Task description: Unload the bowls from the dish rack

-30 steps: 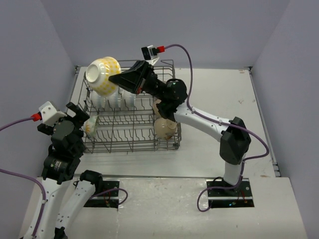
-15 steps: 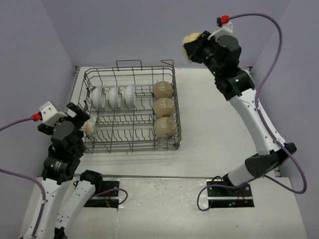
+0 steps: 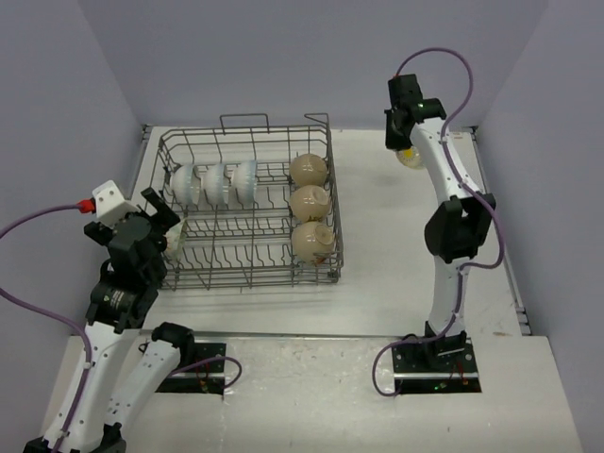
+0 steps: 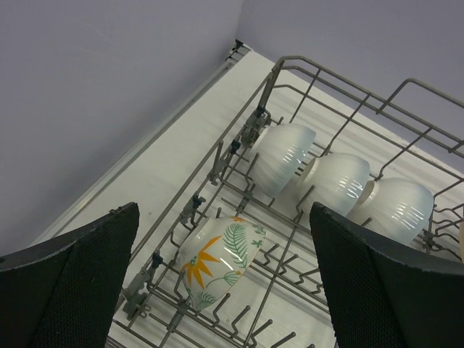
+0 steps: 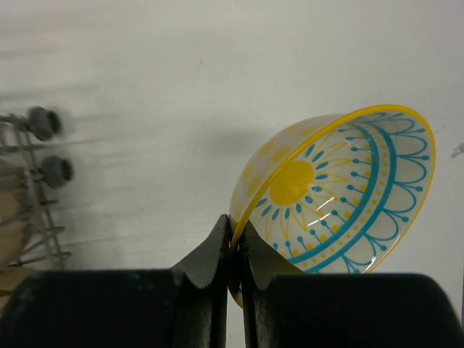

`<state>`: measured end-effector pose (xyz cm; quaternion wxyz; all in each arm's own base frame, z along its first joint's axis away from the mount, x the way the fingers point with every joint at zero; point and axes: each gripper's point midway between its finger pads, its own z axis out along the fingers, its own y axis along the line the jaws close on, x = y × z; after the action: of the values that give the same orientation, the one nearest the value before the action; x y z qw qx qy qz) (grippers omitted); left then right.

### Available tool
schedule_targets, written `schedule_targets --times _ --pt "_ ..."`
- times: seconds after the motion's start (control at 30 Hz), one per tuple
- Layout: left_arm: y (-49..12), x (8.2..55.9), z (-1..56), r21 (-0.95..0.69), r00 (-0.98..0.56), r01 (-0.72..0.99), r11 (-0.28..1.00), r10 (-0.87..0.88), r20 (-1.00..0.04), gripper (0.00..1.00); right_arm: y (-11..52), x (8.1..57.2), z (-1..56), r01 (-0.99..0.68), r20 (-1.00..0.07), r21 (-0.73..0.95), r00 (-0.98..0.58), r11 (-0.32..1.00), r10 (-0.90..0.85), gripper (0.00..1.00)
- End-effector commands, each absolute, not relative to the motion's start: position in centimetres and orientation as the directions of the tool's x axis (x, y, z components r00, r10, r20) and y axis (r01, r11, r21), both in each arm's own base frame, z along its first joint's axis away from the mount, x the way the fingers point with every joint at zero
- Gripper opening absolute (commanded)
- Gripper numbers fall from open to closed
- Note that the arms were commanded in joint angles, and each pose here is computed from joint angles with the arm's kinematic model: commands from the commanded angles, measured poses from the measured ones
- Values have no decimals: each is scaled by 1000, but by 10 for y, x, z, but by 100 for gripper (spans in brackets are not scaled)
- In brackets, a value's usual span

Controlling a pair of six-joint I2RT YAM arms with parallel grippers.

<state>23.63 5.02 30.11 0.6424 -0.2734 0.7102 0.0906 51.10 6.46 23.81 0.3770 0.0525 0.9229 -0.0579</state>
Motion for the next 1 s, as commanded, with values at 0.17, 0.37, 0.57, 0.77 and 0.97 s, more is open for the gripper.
schedule_targets --times 0.17,0.37,0.57,0.77,0.97 --pt "47 241 312 -226 -6 -480 848 -260 -966 100 58 518 176 19 -564 -141 -823 990 -64 0" --pt "46 242 312 -225 -8 -475 851 -260 -966 100 39 528 126 4 -473 -270 -872 963 -129 0" --pt "47 241 312 -227 -2 -479 848 -260 -966 100 38 528 99 -11 -435 -278 -890 961 -137 1" --pt "45 242 312 -225 -8 -473 852 -259 -966 100 21 534 87 25 -436 -371 -887 928 -150 6" --pt "45 243 311 -223 -12 -471 853 -258 -966 100 12 538 83 17 -423 -412 -889 911 -175 15"
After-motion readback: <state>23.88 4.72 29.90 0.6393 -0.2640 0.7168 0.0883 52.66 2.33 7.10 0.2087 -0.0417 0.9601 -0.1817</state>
